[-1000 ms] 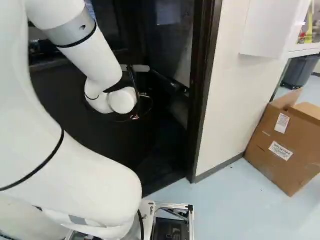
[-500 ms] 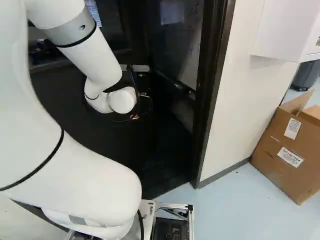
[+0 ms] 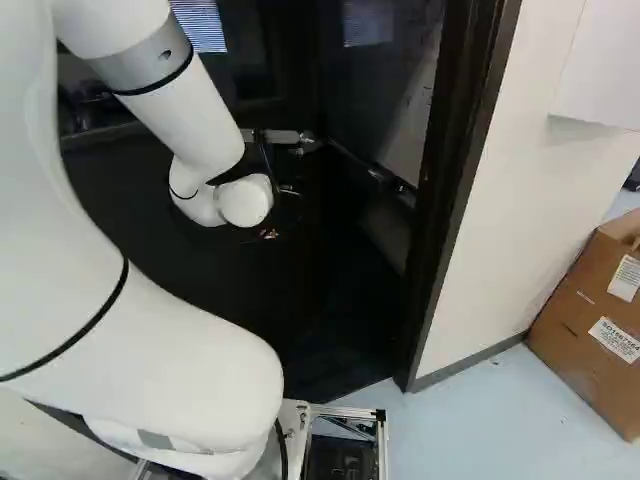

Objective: Open the door and move inside

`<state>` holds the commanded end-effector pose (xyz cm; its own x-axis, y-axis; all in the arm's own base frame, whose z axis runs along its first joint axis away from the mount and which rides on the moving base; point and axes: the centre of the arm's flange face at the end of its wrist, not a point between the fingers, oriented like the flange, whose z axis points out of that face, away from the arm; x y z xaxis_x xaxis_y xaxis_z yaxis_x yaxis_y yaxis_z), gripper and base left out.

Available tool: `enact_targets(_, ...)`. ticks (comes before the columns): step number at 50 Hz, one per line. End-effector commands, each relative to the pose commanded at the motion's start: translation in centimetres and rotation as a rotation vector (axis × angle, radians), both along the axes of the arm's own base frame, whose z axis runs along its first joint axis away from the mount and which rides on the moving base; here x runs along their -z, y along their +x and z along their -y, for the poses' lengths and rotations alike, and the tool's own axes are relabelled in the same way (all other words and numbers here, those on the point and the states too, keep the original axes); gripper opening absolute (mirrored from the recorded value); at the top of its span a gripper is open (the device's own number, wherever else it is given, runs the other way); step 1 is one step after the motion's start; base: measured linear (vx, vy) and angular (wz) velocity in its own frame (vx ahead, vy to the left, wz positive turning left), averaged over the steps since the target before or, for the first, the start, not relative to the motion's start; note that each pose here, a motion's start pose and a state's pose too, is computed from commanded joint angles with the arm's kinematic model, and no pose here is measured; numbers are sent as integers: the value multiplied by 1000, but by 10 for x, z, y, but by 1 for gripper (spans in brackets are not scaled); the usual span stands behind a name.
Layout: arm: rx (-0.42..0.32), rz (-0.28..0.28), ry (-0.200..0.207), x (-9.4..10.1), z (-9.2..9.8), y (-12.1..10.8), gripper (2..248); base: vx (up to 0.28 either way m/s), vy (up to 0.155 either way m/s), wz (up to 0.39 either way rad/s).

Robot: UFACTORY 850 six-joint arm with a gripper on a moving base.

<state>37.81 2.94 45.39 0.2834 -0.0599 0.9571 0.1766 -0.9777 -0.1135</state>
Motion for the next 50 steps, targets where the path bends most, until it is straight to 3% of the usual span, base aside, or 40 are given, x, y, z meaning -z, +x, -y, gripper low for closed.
enact_targets(35, -2, 0, 0, 0, -1, 0, 247, -1, 0, 0)
enact_targets(50, -40, -4, 0, -1, -17, 17, 247, 0, 0, 0)
